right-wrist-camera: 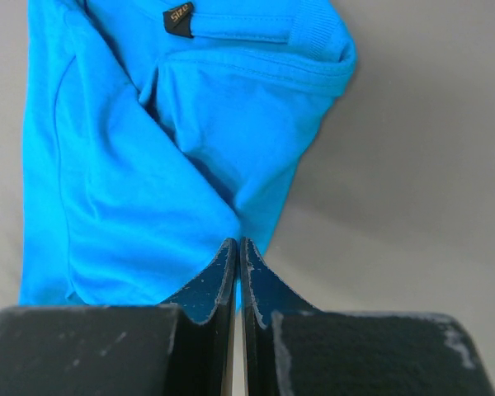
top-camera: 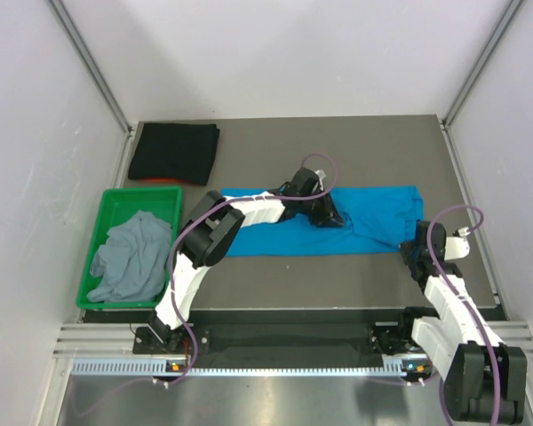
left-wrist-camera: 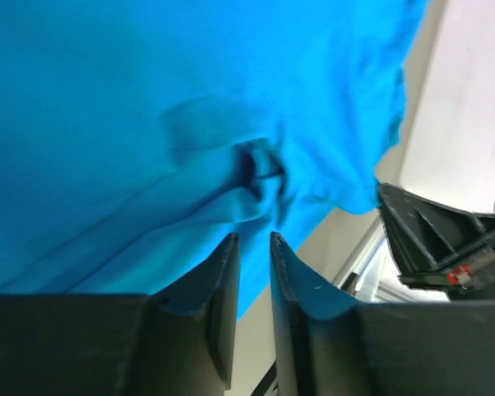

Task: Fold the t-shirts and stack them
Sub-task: Fold the tshirt

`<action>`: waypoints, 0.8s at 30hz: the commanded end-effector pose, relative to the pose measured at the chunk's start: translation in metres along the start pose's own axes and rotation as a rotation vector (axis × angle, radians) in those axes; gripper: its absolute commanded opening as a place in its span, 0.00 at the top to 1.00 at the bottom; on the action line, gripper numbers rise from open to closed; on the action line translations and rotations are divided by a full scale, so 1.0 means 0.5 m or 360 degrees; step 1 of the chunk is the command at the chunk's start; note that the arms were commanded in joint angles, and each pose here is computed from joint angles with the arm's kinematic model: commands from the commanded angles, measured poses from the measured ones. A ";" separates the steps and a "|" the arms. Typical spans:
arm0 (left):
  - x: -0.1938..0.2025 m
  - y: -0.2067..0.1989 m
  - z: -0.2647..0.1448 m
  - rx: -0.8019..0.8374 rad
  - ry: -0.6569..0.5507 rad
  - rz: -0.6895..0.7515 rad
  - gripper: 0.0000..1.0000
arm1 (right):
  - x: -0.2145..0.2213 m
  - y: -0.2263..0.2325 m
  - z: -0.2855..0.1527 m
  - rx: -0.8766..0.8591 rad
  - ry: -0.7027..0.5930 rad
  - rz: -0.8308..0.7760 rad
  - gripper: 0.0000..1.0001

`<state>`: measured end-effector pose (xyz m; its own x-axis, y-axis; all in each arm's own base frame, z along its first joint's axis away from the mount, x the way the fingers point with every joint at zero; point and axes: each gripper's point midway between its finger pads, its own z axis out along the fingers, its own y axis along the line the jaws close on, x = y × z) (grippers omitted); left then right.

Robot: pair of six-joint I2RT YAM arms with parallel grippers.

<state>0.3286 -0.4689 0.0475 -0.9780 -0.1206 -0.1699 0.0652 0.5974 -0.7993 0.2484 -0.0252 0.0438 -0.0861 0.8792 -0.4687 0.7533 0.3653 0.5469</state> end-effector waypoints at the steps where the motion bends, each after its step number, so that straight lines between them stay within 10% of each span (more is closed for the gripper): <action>1: -0.019 -0.127 -0.043 0.0311 -0.0076 0.0203 0.73 | -0.029 0.045 -0.007 -0.0103 -0.0084 0.0059 1.00; 24: 0.020 -0.071 0.045 0.0126 -0.0089 0.0187 0.65 | -0.020 0.056 -0.013 -0.0147 -0.0036 0.0030 1.00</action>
<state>0.3113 -0.5046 0.0602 -0.9641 -0.0825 -0.2522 0.1708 0.5343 -0.8279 0.2497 -0.0229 0.0450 -0.0879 0.8841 -0.4589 0.7475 0.3631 0.5563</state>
